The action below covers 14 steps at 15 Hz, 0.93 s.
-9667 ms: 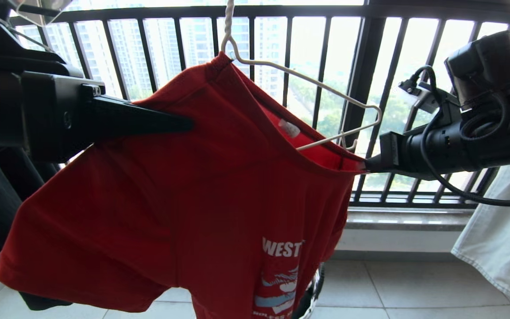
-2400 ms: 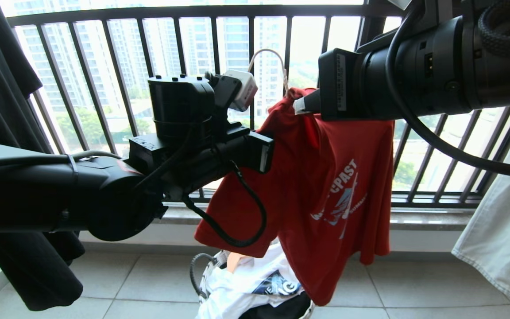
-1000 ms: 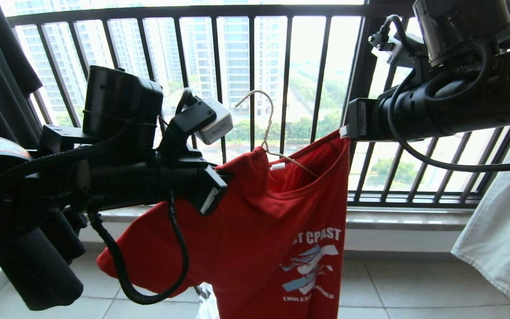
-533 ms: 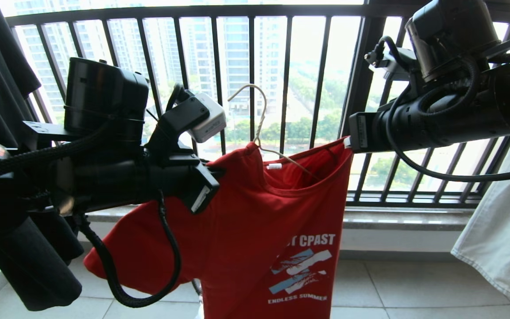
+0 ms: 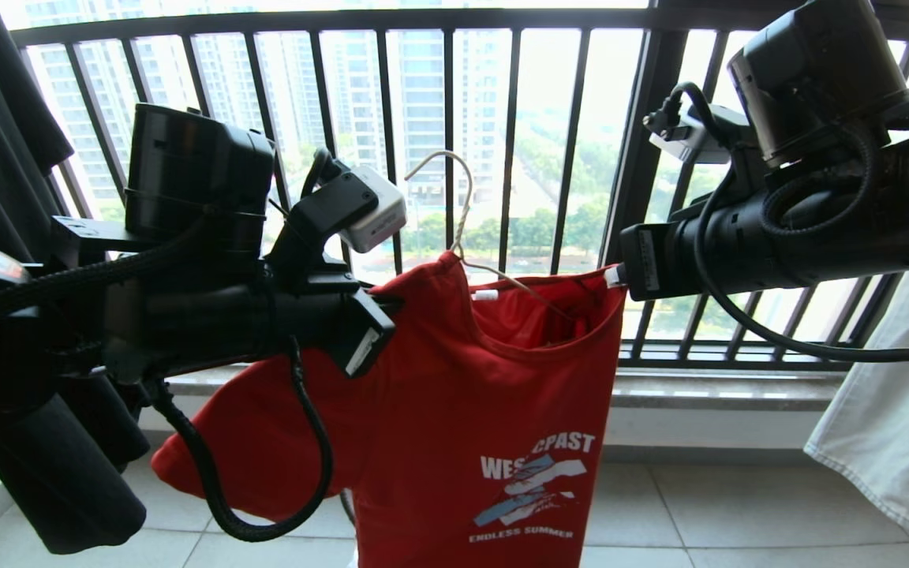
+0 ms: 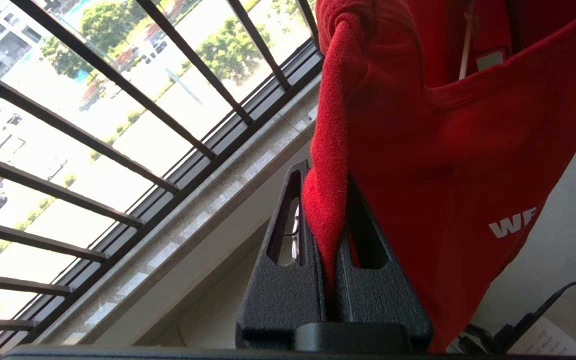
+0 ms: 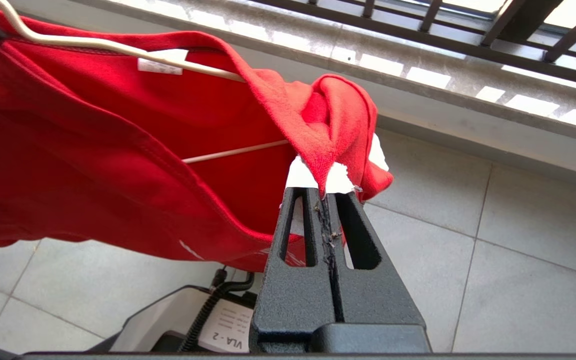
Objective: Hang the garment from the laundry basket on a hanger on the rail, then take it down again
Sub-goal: Hang the clothes on the clothes rack
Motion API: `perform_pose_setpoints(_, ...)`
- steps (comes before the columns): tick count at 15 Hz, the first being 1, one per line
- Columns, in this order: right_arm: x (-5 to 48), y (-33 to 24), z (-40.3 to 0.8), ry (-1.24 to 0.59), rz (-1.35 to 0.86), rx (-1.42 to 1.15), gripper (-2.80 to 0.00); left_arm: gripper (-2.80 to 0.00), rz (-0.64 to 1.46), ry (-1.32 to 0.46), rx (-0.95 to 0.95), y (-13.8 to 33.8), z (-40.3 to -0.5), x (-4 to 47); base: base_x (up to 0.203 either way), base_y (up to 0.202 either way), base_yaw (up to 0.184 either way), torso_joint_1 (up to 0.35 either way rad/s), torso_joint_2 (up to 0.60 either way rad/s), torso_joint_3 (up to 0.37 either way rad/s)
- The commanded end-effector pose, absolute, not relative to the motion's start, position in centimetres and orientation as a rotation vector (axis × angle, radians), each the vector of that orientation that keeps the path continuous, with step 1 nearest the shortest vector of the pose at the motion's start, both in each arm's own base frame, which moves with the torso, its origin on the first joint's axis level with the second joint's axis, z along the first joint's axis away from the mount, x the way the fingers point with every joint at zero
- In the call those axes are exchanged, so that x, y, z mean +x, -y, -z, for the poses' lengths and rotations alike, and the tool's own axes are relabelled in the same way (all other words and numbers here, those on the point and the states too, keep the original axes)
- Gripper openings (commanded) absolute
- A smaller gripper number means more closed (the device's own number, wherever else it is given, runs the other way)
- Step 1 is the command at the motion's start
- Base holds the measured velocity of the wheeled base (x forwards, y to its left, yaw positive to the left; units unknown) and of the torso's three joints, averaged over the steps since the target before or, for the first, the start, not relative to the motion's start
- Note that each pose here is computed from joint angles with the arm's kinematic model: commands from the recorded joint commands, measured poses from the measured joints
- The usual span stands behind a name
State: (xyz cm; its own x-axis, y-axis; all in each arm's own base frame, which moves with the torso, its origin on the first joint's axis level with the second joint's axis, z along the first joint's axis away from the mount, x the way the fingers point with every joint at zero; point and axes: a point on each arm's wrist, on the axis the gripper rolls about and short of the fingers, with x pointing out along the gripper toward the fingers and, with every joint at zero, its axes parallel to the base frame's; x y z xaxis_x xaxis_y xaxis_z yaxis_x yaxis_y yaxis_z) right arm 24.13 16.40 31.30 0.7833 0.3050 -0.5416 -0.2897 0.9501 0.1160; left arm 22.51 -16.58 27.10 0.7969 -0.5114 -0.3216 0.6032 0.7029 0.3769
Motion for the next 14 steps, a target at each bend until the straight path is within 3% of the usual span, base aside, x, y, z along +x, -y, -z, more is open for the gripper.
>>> perform_pose_setpoints(1, 23.6, -18.3, -31.5, -0.585, -0.384, 0.015, -2.80, -2.80, 0.636, -0.184, 0.464, 17.6, -26.7, 23.0, 0.000, 0.000, 0.000, 0.000, 0.00, 0.000)
perform_pose_setpoints(3, 22.9, -20.4, -31.7, -0.575, -0.453, 0.006, -2.80, -2.80, 0.623, -0.101, 0.407, 18.6, -26.9, 23.9, 0.000, 0.000, 0.000, 0.000, 0.00, 0.000)
perform_pose_setpoints(7, 22.2, -23.2, -31.5, -0.586, -0.531, 0.012, -2.80, -2.80, 0.575, -0.106, 0.407, 19.0, -26.4, 24.6, 0.000, 0.000, 0.000, 0.000, 0.00, 0.000)
perform_pose_setpoints(14, 22.0, -22.9, -32.0, -0.579, -0.547, 0.033, -2.80, -2.80, 0.583, -0.123, 0.381, 19.6, -26.0, 25.3, 0.000, 0.000, 0.000, 0.000, 0.00, 0.000)
